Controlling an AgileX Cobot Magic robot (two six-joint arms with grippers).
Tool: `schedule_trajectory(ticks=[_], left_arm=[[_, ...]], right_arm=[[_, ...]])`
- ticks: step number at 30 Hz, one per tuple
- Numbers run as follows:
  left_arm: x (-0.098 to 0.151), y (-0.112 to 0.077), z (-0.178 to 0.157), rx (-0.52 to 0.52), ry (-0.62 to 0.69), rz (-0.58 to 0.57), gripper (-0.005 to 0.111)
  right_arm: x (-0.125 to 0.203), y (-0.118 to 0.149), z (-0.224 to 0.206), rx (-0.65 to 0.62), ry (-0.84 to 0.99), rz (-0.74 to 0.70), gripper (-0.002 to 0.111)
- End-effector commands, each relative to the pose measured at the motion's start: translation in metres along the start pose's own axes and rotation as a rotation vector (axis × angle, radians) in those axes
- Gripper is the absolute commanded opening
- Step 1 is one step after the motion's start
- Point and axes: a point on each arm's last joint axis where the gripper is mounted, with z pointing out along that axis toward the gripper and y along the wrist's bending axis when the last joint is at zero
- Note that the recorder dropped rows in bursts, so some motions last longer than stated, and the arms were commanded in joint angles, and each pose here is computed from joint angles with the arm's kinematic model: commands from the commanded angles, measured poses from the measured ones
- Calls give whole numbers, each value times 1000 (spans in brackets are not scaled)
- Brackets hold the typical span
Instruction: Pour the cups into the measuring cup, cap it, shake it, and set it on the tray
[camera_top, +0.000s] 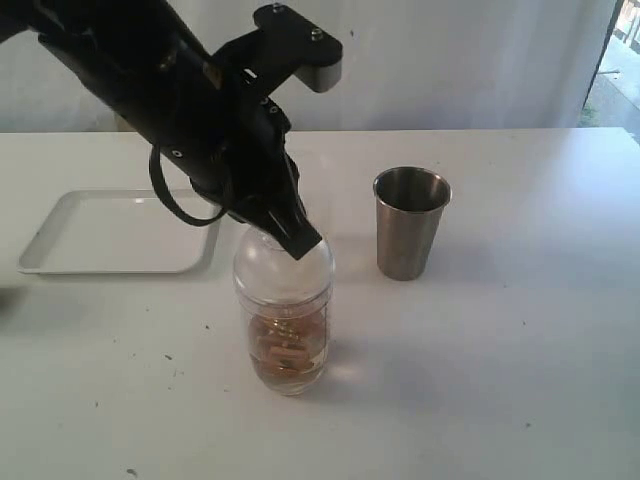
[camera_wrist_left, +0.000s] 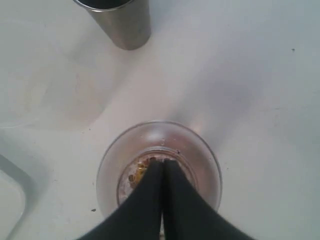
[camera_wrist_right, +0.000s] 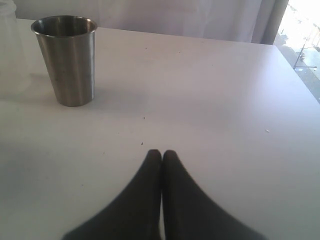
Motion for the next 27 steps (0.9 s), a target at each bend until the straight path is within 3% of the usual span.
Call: schedule_trajectory(ticks=[1, 8, 17, 27], left_arm=[[0, -3, -2, 20, -11, -5, 0], [9, -6, -2, 48, 84, 1, 0], [4, -4, -1, 27, 31, 2, 0], [12, -3, 26, 63, 171, 8, 0]], right_arm=[[1, 0, 0, 3, -8, 11, 0], [1, 0, 0, 5, -8, 38, 0], [1, 0, 0, 5, -8, 38, 0], [1, 0, 0, 5, -8, 38, 0]])
